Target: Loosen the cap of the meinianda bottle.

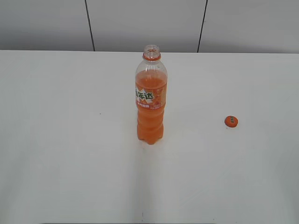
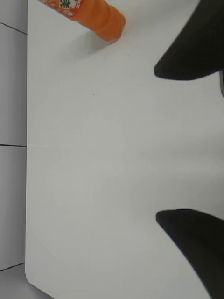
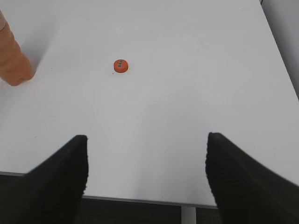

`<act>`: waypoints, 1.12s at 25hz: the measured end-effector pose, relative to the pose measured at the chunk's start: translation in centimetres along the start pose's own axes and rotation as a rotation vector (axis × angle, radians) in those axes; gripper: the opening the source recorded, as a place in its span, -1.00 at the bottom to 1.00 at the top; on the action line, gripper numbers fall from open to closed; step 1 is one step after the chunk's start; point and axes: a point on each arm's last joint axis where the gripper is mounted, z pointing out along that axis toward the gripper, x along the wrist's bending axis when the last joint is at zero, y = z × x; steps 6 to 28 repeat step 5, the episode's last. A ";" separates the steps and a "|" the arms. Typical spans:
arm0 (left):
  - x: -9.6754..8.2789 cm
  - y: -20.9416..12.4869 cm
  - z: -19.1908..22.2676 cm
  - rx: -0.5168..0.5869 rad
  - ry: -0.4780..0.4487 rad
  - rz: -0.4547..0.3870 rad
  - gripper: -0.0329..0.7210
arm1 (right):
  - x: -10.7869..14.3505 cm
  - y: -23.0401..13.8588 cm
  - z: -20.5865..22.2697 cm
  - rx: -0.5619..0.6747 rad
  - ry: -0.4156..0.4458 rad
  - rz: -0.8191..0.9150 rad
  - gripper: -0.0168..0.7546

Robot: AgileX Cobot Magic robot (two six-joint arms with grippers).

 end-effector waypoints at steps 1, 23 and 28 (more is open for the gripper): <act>0.0 0.0 0.0 0.000 0.000 0.000 0.47 | 0.0 0.0 0.0 0.000 0.000 0.000 0.56; 0.0 0.0 0.0 0.000 0.000 0.000 0.47 | 0.0 0.0 0.0 0.000 0.000 0.000 0.56; 0.0 0.0 0.0 0.000 0.000 0.000 0.47 | 0.0 0.0 0.0 0.000 0.000 0.000 0.56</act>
